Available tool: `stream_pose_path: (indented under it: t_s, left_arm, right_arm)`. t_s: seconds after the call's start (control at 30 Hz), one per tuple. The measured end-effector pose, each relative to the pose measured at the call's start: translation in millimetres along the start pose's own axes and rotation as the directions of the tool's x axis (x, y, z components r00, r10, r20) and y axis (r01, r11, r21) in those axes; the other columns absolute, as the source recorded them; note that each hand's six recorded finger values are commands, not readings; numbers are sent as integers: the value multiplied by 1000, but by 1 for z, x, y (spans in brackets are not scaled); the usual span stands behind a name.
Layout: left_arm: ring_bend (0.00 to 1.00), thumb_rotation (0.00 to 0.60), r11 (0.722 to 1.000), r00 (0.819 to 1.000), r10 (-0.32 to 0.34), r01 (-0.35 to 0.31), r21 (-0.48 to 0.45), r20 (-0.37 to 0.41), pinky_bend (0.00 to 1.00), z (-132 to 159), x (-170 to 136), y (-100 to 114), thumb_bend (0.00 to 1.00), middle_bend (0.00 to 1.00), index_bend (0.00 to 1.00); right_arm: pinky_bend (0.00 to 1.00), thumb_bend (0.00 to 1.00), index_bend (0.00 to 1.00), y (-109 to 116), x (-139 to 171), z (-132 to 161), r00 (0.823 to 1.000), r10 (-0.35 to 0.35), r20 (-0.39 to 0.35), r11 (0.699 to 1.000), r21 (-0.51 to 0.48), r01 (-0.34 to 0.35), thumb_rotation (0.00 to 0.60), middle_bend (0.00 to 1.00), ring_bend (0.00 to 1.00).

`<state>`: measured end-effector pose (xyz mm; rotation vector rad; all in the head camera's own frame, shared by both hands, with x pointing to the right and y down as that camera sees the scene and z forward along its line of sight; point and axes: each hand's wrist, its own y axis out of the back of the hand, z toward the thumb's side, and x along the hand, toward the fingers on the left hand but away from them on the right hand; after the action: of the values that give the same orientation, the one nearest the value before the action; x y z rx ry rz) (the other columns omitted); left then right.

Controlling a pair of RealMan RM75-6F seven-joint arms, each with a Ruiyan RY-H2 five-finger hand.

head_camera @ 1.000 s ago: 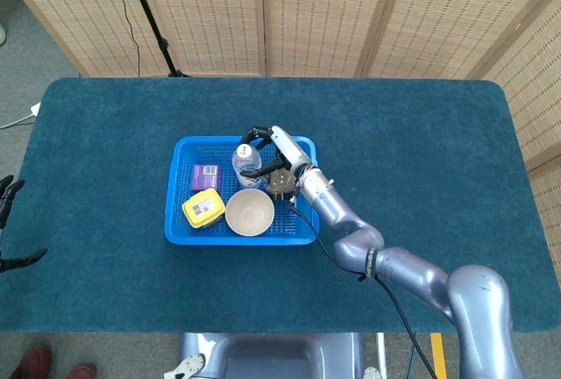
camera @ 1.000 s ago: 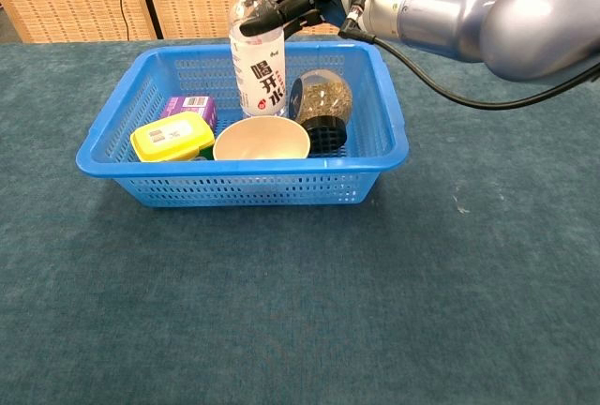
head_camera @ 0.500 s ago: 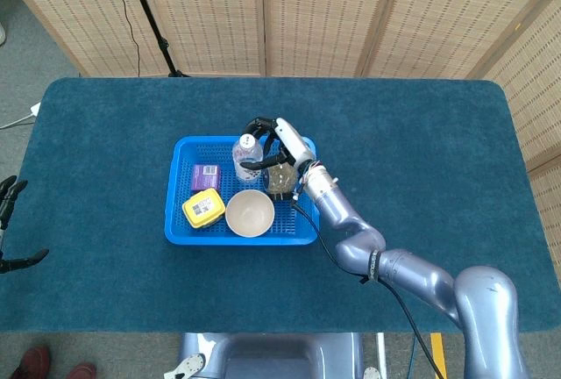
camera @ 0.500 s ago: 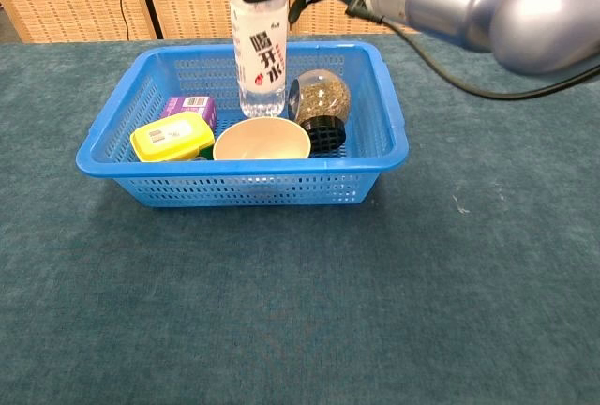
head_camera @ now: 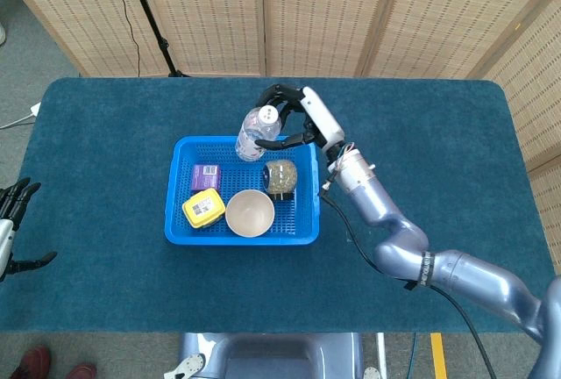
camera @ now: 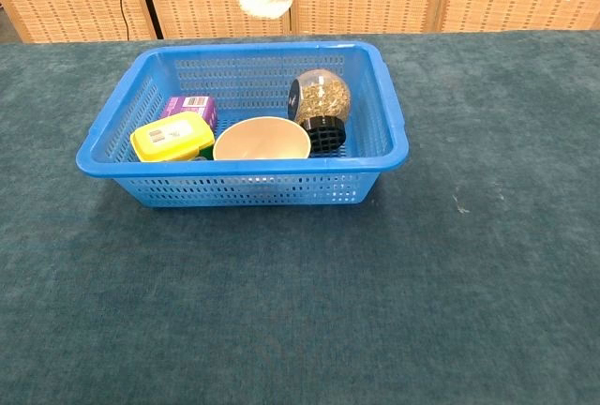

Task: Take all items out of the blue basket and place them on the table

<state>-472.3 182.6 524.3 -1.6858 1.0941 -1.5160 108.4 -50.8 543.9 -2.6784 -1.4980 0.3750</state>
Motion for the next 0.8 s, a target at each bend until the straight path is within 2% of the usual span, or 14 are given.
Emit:
stream_pose_path:
  t_s: [0.13,0.27,0.47,0.63,0.67,0.73,0.8]
  left_arm:
    - [0,600,1000,1000,-4,4,1,9,0,2,-1,-1,57,0,0]
    - [0,600,1000,1000,-11,11,5,21,0,5,-2,-3,57,0,0]
    - [0,600,1000,999,-21,20,10,30,0,8,-3,-5,56,0,0]
    - [0,600,1000,999,-25,25,13,35,0,10,-3,-7,57,0,0]
    - [0,600,1000,999,-26,26,14,35,0,11,-2,-7,56,0,0]
    - [0,600,999,999,-31,31,16,35,0,11,-2,-8,56,0,0]
    - [0,600,999,999,-37,36,19,33,0,11,-1,-10,57,0,0]
  right_arm:
    - [572,307,621,40,11,15,997,-71,-13,995,73,71,600,583,457]
    - [572,308,620,77,25,9,991,-131,22,973,195,124,600,583,457]
    - [566,307,616,120,52,-38,966,-213,146,938,309,160,600,581,452]
    - [522,308,603,146,73,-85,929,-262,261,924,345,163,600,562,421]
    - [484,307,578,147,78,-97,920,-266,287,927,339,162,600,534,393]
    - [317,261,414,144,84,-115,912,-262,316,931,331,153,600,373,250]
    - [104,151,131,138,88,-128,910,-249,331,932,337,133,600,106,50]
